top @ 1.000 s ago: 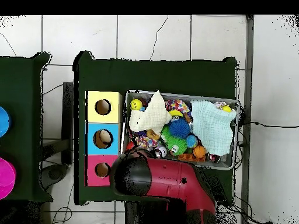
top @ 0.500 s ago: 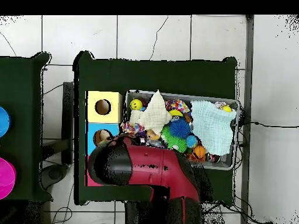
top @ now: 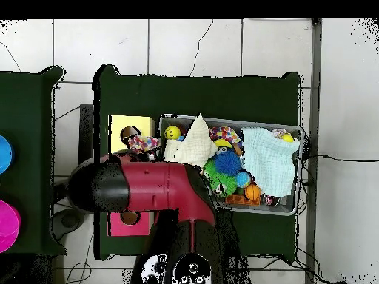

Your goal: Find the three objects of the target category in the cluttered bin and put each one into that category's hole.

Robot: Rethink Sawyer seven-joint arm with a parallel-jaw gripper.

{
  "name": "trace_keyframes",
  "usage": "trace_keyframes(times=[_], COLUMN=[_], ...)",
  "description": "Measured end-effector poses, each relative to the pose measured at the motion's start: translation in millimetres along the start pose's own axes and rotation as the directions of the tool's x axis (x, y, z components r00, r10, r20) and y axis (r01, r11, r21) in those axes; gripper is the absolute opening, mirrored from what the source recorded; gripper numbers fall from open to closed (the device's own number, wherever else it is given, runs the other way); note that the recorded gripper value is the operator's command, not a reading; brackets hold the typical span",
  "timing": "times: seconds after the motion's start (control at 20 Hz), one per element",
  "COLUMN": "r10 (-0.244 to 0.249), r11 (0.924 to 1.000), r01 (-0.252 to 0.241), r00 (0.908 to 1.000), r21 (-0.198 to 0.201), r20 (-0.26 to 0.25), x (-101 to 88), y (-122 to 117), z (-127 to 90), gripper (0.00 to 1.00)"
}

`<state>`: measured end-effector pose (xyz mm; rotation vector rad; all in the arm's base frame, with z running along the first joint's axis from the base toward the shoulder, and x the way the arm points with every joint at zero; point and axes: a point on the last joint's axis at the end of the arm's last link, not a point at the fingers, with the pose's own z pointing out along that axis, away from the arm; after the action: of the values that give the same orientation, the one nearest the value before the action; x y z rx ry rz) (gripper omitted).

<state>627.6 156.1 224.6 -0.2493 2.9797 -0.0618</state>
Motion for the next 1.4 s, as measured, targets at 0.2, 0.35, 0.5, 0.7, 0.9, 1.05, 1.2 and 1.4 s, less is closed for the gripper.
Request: trace_keyframes(times=[0.2, 0.35, 0.5, 0.7, 0.9, 1.05, 1.2, 1.4], r10=[-0.031, -0.053, -0.061, -0.068, -0.069, -0.065, -0.057, -0.043], r11=[0.9995, 0.9984, 0.9978, 0.9971, 0.9974, 0.9978, 0.9984, 0.9988], r01=[0.032, 0.053, 0.061, 0.069, 0.069, 0.065, 0.057, 0.044], r00=[0.9994, 0.9982, 0.9977, 0.9972, 0.9976, 0.9978, 0.9978, 0.9975], r21=[-0.009, -0.018, -0.023, -0.031, -0.022, -0.012, 0.002, 0.022], r20=[0.018, 0.028, 0.031, 0.029, 0.003, -0.016, -0.034, -0.055], x=[-16.8, -28.1, -33.0, -39.9, -34.2, -29.2, -24.5, -18.6], y=[27.2, 48.5, 58.8, 75.8, 80.3, 75.9, 68.2, 56.2], z=[6.4, 12.8, 16.8, 28.1, 43.7, 53.2, 62.0, 72.2], gripper=[0.0, 0.0, 0.0, 0.0, 0.0, 0.0, 0.0, 0.0])
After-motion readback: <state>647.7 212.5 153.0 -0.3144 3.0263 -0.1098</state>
